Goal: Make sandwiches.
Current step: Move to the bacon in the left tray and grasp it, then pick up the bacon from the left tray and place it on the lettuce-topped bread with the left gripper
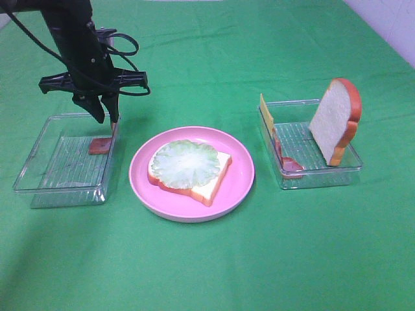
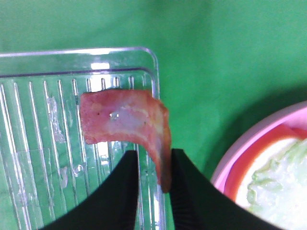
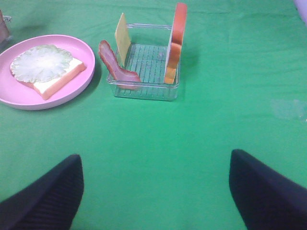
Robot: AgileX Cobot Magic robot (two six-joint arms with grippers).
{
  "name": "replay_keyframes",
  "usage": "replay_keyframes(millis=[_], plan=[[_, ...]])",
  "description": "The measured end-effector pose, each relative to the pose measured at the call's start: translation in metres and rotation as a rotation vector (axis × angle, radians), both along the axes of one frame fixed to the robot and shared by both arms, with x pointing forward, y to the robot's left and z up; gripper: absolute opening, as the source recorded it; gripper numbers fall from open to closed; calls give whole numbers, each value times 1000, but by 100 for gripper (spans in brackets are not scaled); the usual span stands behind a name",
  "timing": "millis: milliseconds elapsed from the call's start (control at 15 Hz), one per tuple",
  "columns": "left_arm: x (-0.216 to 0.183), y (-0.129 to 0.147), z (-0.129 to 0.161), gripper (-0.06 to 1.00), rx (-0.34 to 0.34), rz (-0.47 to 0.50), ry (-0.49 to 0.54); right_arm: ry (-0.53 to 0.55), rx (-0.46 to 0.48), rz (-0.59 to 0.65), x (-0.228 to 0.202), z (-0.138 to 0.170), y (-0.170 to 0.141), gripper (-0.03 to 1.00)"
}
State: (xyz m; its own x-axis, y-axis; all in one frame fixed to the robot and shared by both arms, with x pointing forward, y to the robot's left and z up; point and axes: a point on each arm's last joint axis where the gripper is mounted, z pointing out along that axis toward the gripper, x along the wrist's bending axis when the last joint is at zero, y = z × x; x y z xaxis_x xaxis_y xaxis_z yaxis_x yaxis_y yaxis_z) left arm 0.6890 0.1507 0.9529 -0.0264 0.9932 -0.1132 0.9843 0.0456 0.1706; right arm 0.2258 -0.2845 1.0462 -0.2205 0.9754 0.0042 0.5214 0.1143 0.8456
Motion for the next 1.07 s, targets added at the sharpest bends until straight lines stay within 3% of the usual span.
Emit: replay_keyframes(millis=[200,467,600,667,733,800,1067], plan=[[2,0,0,1,-4,0,-25,0,0,0,0,0,0,78],[1,-4,4,1,-46,-8,-21,0,0,0,0,0,0,78],[-4,-7,25,1,-100,-34,-50,0,0,0,0,0,0,78],[-8,-9,43,1,-139,-53,-79,0,0,0,0,0,0,78],[-17,-13,76,1,-230,-85,-130,0,0,0,0,0,0,78],[-20,-15,83,1,-259,-97,-141,0,0,0,0,0,0,78],[-38,-43,105,1,-505,-265,-112,0,0,0,0,0,0,78]])
